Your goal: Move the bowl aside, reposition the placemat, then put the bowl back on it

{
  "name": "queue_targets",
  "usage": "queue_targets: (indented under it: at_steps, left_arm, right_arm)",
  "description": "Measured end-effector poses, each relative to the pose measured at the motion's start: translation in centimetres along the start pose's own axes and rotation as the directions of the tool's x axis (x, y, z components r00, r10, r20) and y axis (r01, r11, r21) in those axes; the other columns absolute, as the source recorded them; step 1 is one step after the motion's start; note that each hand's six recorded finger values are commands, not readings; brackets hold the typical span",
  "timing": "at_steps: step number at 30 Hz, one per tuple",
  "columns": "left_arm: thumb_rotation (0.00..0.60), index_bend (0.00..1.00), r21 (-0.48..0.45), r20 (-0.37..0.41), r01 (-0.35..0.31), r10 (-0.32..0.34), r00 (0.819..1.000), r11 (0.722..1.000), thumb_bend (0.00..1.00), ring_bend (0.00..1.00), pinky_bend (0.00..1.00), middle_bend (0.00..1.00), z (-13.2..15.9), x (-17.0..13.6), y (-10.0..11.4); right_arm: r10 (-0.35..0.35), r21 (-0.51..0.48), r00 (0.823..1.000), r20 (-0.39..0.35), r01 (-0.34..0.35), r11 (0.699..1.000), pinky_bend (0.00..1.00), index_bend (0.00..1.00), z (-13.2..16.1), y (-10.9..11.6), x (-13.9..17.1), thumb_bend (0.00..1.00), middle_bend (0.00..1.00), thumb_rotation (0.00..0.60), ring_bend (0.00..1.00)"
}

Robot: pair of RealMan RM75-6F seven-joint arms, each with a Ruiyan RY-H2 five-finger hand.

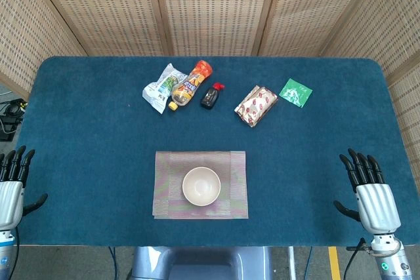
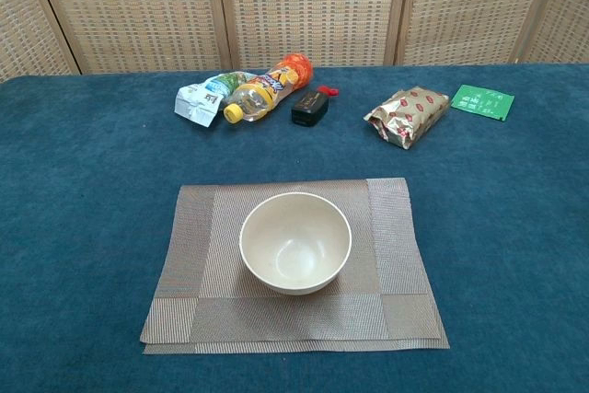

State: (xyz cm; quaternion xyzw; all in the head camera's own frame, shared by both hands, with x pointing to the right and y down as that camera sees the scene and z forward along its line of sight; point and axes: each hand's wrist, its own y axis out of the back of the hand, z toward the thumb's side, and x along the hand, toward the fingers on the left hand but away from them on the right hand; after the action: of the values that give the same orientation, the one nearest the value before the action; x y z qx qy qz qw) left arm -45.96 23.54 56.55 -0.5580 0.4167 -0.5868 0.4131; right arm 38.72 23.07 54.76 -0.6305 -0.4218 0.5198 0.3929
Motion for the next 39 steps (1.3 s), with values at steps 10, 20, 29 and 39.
queue_targets:
  at_steps: [10,20,29,39]
  left_arm:
    - [0.600,0.00,-0.007,0.014,-0.013,0.013,1.000,1.000,0.00,0.00,0.00,0.00,0.4,-0.1,0.2]
    - [0.600,0.00,-0.007,0.064,0.001,0.000,0.998,1.000,0.00,0.00,0.00,0.00,1.7,-0.1,-0.3]
    - [0.600,0.10,0.032,0.239,-0.017,0.009,0.971,0.999,0.00,0.00,0.00,0.00,6.4,1.2,0.0]
    - [0.600,0.34,0.068,0.463,0.006,-0.036,0.886,0.998,0.00,0.00,0.00,0.00,15.3,3.7,-1.9]
  right_arm:
    - [0.002,-0.001,1.000,-0.005,-0.002,1.000,0.00,0.00,0.1,0.0,0.2,0.02,0.00,0.600,0.00]
    - [-0.008,-0.018,1.000,-0.009,0.008,1.000,0.00,0.00,0.2,0.4,0.3,0.02,0.00,0.600,0.00]
    - [-0.008,-0.028,1.000,-0.009,0.008,1.000,0.00,0.00,0.2,0.6,0.4,0.02,0.00,0.600,0.00]
    - [-0.019,-0.053,1.000,0.007,0.019,0.998,0.00,0.00,-0.5,1.1,0.2,0.02,0.00,0.600,0.00]
